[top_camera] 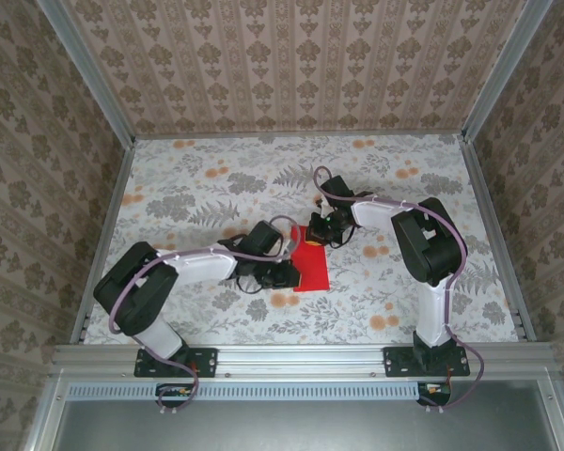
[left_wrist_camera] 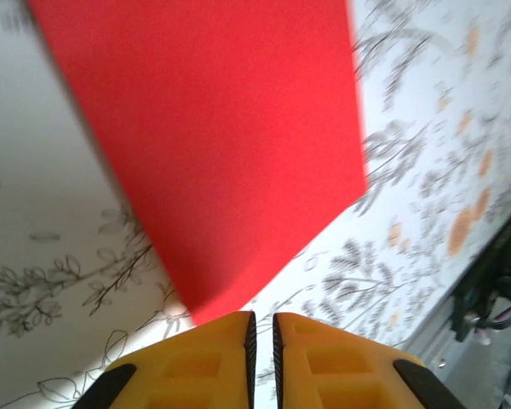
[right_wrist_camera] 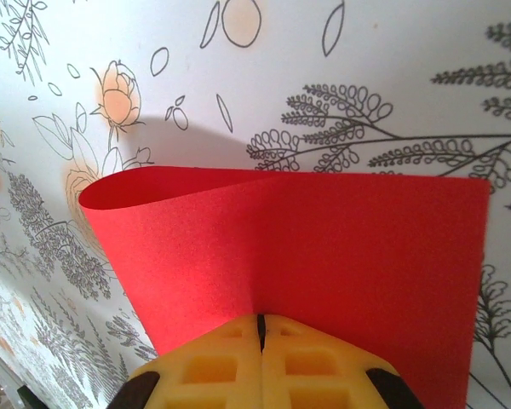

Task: Fold a paper plane with a square sheet of paper (fold left side to right side)
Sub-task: First fold the square sheet of paper in half at the center of the table, then hold the square sheet of paper at the center of the table.

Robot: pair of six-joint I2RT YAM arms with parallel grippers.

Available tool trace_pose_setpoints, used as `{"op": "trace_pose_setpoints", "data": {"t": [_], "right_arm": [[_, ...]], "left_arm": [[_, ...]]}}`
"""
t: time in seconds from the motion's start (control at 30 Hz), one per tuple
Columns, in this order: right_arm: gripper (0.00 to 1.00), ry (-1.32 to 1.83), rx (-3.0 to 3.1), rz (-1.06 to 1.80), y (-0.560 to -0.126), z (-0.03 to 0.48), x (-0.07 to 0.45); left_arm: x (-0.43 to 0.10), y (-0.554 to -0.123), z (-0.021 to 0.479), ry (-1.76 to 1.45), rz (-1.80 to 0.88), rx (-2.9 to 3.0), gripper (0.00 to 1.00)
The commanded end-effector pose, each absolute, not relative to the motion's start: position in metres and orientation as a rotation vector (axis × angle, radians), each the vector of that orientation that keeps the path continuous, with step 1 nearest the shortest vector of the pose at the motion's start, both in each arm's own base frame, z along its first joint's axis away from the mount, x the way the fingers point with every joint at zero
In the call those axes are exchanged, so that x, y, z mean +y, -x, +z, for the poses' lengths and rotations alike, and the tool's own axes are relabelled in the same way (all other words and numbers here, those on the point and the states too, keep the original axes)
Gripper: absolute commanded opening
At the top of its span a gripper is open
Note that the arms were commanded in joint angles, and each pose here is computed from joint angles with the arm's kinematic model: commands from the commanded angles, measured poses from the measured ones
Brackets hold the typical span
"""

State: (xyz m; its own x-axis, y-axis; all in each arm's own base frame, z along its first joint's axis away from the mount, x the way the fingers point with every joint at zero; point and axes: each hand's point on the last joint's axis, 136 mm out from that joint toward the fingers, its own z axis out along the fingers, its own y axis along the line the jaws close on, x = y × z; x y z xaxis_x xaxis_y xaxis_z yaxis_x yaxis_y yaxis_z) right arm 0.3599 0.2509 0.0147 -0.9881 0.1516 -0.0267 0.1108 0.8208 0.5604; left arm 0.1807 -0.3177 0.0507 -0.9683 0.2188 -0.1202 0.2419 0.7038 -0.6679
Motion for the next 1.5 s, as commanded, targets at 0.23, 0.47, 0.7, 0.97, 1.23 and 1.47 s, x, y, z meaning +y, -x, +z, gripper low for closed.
{"op": "trace_pose_setpoints", "data": {"t": [0.23, 0.47, 0.7, 0.97, 1.23, 1.47], "right_arm": [[0.04, -0.265, 3.035, 0.740, -0.346, -0.018, 0.231], [0.04, -0.254, 3.038, 0.744, -0.345, -0.018, 0.234], [0.04, -0.237, 3.016, 0.771, -0.348, -0.013, 0.237], [0.15, -0.132, 2.870, 0.839, -0.368, 0.033, 0.246], [0.20, -0.090, 2.820, 0.784, -0.339, 0.070, 0.227], [0.07, -0.080, 2.947, 0.813, -0.276, 0.049, 0.230]], "left_arm": [[-0.333, -0.250, 0.072, -0.442, -1.155, 2.766, 0.17], [-0.351, -0.260, 0.047, -0.459, -1.183, 2.797, 0.17], [-0.346, -0.257, 0.026, -0.427, -1.122, 2.857, 0.17], [-0.332, -0.247, 0.006, -0.350, -1.040, 2.929, 0.17], [-0.332, -0.243, 0.001, -0.334, -1.018, 2.941, 0.16], [-0.331, -0.243, 0.003, -0.344, -1.001, 2.939, 0.16]]}}
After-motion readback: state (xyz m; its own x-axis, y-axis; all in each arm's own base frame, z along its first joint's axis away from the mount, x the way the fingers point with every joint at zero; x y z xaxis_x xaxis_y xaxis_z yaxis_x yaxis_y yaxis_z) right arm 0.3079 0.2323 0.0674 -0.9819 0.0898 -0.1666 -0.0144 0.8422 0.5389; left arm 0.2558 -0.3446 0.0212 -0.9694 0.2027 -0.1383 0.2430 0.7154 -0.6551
